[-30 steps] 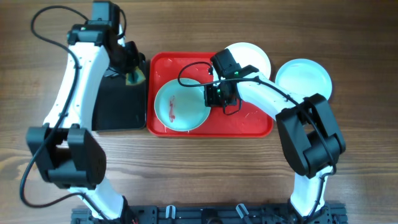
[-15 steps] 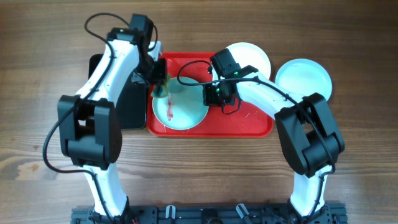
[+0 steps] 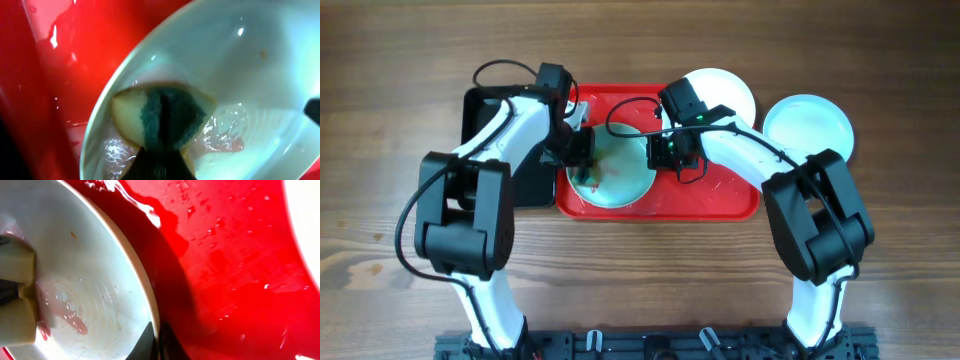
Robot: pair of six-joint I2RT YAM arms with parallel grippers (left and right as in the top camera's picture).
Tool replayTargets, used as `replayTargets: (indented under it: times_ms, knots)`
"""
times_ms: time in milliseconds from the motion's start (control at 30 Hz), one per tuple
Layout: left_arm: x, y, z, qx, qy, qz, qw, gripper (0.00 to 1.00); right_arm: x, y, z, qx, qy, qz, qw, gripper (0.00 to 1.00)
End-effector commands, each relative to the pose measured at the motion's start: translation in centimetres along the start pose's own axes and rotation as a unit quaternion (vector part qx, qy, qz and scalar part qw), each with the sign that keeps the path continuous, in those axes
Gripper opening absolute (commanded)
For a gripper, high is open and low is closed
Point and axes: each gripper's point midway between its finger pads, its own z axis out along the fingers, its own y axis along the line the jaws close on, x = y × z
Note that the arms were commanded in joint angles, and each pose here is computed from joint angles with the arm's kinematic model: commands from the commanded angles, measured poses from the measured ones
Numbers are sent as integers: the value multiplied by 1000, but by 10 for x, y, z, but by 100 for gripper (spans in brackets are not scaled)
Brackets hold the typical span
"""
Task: Clean dirty plates on tray and stack at the side
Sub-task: 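Scrub the light-blue plate with the sponge while right gripper holds rim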
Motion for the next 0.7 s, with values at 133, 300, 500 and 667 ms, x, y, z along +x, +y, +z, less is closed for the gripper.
replayTargets:
  times_ms: [133, 300, 500, 667]
  knots:
    - [42, -39, 45, 58, 64, 6, 996, 4, 5, -2, 12, 2, 13, 5, 1000, 4]
    - [42, -77, 51, 97, 49, 74, 991, 4, 5, -2, 12, 2, 14, 4, 1000, 4]
    - [7, -49, 53, 22, -18, -13, 1000, 4, 5, -2, 12, 2, 14, 4, 1000, 4]
    - [-1, 13, 44, -127, -60, -110, 984, 4, 5, -2, 12, 2, 14, 4, 1000, 4]
